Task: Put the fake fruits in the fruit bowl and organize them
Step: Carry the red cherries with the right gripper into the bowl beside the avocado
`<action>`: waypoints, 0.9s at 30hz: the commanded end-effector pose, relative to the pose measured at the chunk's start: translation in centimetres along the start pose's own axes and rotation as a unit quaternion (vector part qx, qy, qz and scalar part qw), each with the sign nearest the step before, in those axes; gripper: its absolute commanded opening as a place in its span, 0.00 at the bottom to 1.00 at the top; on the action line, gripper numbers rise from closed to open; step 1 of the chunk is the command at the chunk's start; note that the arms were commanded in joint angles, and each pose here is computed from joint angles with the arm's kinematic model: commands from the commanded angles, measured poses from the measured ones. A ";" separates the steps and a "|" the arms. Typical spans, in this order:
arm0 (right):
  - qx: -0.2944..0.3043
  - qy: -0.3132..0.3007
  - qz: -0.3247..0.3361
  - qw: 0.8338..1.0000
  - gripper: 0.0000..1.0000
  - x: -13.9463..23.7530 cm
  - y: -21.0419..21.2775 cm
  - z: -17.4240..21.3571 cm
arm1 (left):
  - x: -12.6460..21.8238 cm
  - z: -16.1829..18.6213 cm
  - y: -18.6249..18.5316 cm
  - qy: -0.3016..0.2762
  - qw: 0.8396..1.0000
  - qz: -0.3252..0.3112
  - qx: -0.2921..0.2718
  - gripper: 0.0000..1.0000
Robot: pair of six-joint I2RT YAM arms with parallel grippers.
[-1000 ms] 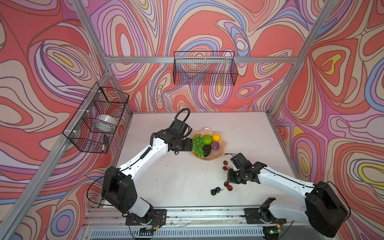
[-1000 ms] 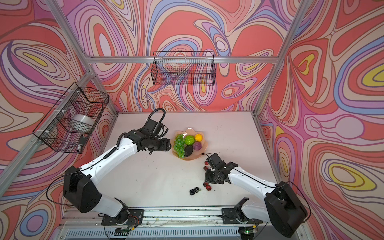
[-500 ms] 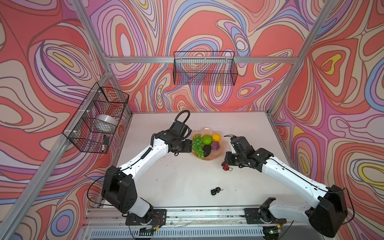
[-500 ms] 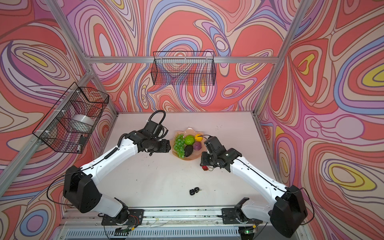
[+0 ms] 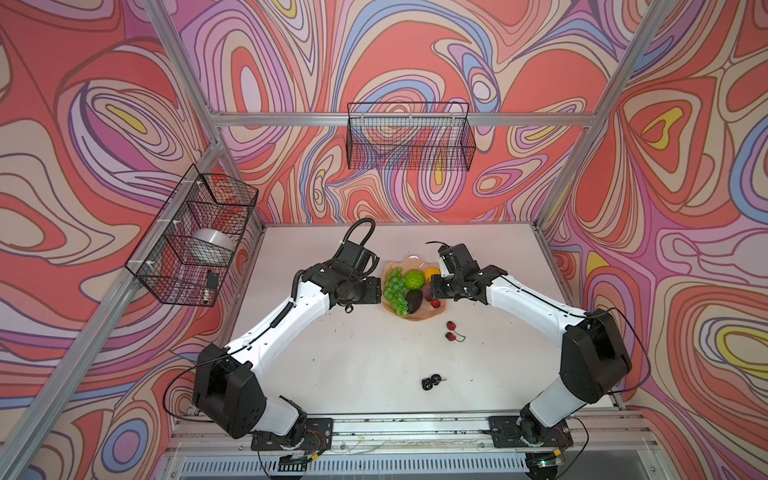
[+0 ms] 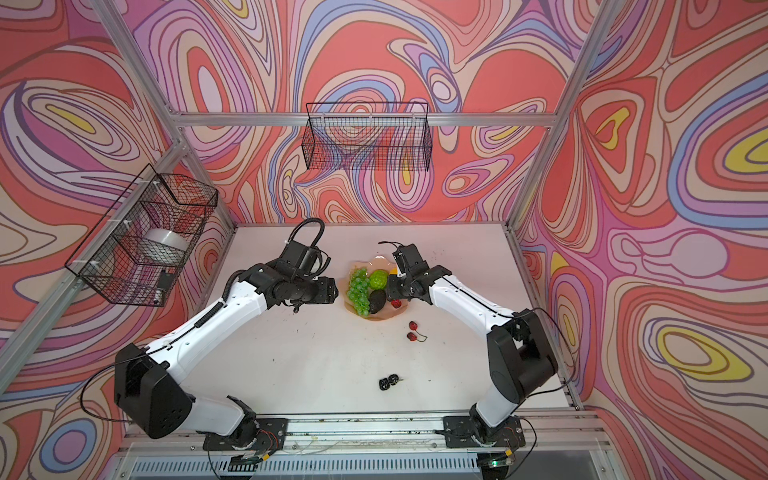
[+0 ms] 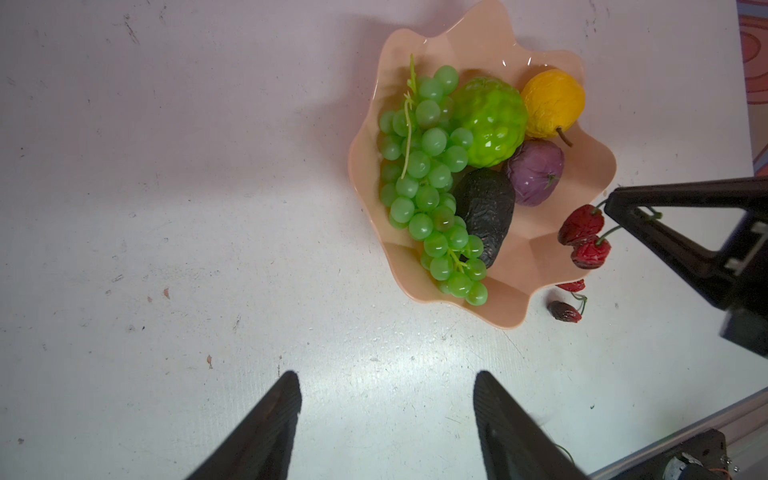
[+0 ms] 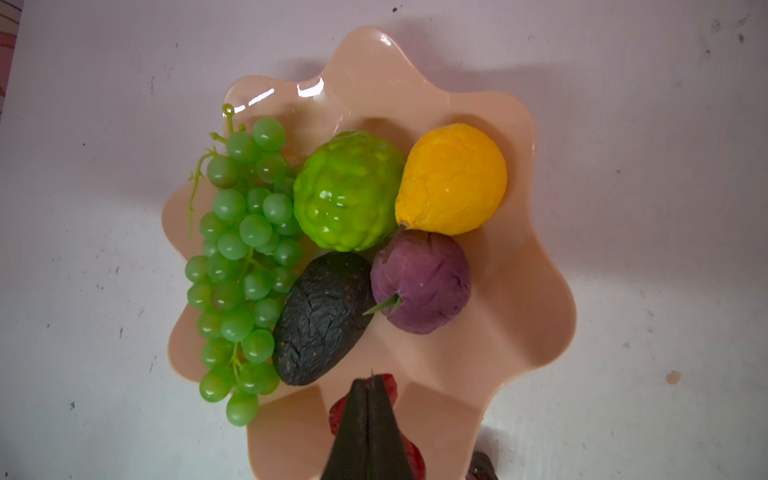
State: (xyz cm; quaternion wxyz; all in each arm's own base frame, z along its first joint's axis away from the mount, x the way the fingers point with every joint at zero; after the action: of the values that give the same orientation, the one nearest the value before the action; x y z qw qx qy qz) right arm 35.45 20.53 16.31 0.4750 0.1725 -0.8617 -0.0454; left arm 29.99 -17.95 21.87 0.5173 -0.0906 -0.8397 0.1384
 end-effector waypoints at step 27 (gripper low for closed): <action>-0.032 0.018 0.005 0.999 0.00 -3.5 -1.1 2.1 | -0.8 1.0 1.2 0.011 1.000 -0.020 0.016 0.70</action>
State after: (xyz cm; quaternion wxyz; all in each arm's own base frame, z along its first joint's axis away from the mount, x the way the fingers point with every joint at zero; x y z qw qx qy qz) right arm 35.38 20.72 12.08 0.5024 0.1618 -0.8468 -0.0654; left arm 29.47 -17.65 20.50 0.5321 -0.0804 -0.8317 0.1366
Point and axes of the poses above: each gripper's point midway between its finger pads, its own x axis back along the fingers, its own y axis along the line the jaws close on, z = x × y, the point moved 4 cm from there along x, back along the fingers, and after that the axes turned 6 degrees about x, right-handed, at the moved point
